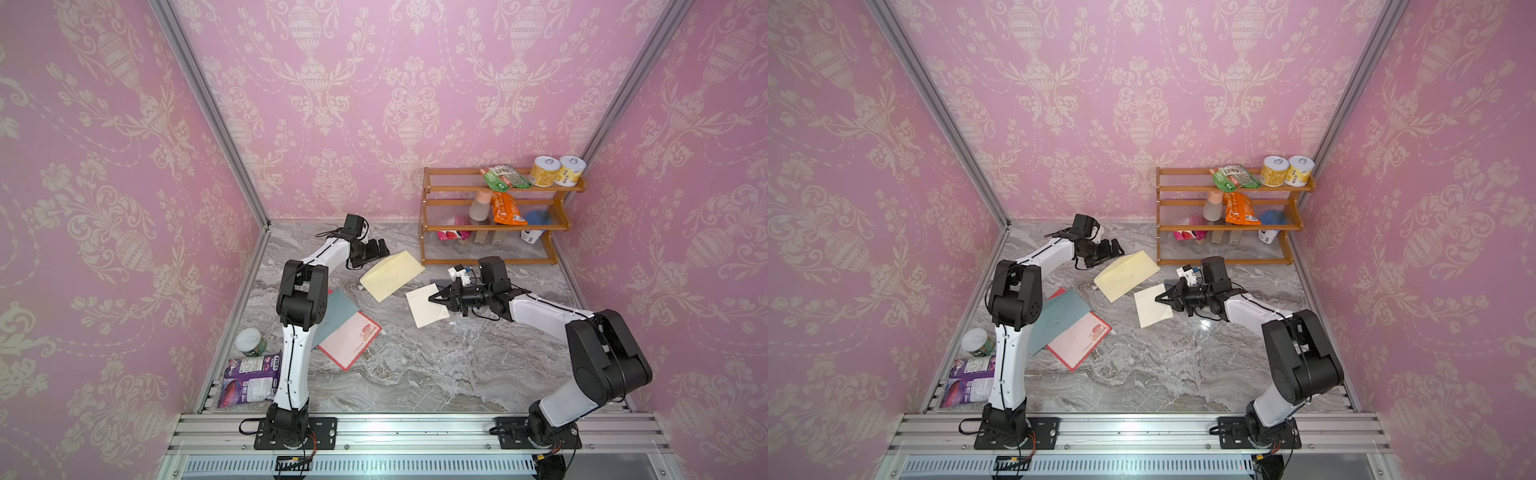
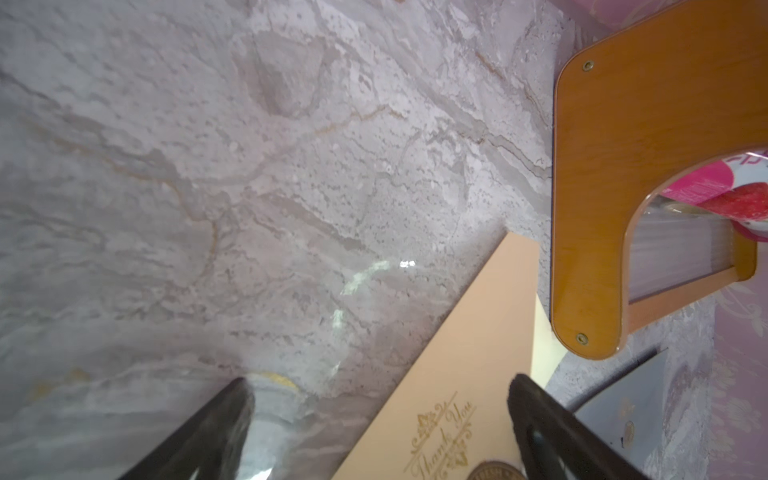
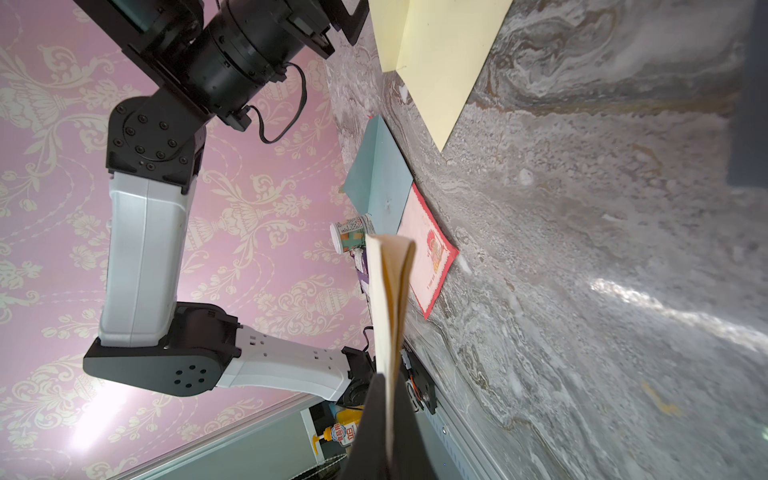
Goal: Fold the letter paper in half and place it into the envelope
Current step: Pick up the envelope from the center of the board, then place the letter paper in the envelope.
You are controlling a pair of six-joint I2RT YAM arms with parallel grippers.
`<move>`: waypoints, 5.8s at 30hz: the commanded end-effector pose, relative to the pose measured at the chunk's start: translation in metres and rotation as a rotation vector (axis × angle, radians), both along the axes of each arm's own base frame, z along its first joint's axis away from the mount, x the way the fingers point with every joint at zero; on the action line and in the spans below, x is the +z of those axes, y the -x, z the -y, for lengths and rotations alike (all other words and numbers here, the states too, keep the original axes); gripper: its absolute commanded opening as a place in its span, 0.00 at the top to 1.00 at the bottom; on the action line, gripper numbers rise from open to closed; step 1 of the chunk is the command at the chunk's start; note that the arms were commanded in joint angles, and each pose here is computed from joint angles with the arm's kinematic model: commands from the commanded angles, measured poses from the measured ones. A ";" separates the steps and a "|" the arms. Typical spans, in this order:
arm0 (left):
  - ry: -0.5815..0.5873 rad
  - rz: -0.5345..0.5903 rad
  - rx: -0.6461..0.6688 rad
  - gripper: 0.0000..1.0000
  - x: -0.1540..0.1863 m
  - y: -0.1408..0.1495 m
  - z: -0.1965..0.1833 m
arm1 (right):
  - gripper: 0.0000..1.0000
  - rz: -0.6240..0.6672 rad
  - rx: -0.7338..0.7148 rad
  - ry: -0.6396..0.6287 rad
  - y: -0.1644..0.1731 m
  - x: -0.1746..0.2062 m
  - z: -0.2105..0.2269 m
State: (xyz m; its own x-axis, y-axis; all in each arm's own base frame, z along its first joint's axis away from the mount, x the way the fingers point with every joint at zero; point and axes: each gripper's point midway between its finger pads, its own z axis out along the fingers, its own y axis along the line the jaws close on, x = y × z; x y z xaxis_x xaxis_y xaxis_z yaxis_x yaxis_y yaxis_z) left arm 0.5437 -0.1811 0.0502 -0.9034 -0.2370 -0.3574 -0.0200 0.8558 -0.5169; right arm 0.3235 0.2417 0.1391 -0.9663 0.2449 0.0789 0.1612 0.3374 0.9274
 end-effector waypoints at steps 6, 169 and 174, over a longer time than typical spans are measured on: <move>0.011 0.026 -0.046 0.01 0.018 0.033 0.008 | 1.00 0.006 -0.050 -0.047 -0.002 -0.001 0.002; 0.024 0.056 -0.056 1.00 0.094 0.156 0.064 | 0.71 0.100 -0.081 0.718 -0.080 0.029 -0.074; 0.015 0.048 -0.063 1.00 0.091 0.158 0.063 | 0.81 0.083 -0.097 0.717 -0.080 0.025 -0.066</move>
State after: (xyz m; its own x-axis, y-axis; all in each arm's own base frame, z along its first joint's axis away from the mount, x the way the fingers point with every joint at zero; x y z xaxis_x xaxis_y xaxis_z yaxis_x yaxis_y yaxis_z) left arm 0.3927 -0.2398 0.1432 -0.8906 -0.2167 -0.3999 0.0305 0.8488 -0.5279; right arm 0.4096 0.3157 0.1549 -0.9329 0.2963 -0.2045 0.1645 0.8561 0.4900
